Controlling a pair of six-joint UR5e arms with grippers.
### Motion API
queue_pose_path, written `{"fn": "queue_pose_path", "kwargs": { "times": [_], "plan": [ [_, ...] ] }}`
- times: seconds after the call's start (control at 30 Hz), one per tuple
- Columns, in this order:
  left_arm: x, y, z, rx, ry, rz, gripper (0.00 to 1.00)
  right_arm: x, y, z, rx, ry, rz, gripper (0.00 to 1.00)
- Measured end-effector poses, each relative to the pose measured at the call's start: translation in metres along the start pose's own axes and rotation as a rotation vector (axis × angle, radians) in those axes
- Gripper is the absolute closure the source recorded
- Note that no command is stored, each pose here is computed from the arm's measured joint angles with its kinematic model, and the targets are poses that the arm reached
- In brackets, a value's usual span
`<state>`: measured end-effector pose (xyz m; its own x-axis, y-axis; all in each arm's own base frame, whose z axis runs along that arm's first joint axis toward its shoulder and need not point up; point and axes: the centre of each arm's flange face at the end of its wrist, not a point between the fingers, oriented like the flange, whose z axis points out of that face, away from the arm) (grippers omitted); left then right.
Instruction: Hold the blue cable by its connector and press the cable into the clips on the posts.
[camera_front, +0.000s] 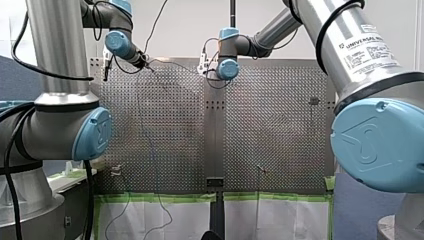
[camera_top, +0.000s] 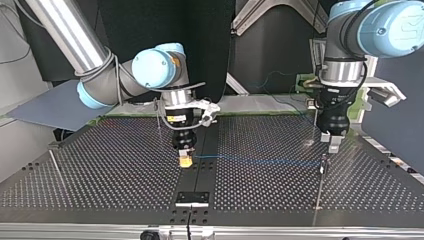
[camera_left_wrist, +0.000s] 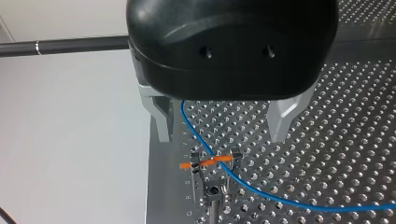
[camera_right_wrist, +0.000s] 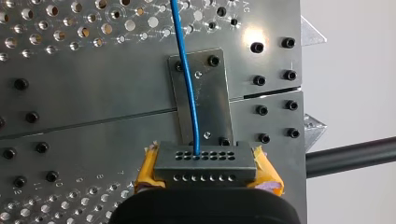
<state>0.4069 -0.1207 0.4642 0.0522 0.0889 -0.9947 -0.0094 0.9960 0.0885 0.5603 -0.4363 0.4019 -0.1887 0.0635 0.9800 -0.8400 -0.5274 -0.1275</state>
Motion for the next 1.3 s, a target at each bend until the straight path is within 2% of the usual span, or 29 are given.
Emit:
{"fn": "queue_pose_path", "kwargs": {
  "times": [0.97,1.07,1.3],
  "plan": [
    [0.0,-0.005,-0.002,0.015,0.003,-0.037,0.0,-0.001,0.0,0.0,0.0,-0.002,-0.002,1.0],
    [0.0,-0.007,-0.003,0.024,0.002,-0.045,0.0,-0.001,0.0,0.0,0.0,-0.002,-0.001,1.0],
    [-0.002,-0.016,-0.003,0.081,-0.015,-0.092,0.0,-0.001,0.002,0.001,-0.003,-0.001,0.001,1.0]
  ]
}}
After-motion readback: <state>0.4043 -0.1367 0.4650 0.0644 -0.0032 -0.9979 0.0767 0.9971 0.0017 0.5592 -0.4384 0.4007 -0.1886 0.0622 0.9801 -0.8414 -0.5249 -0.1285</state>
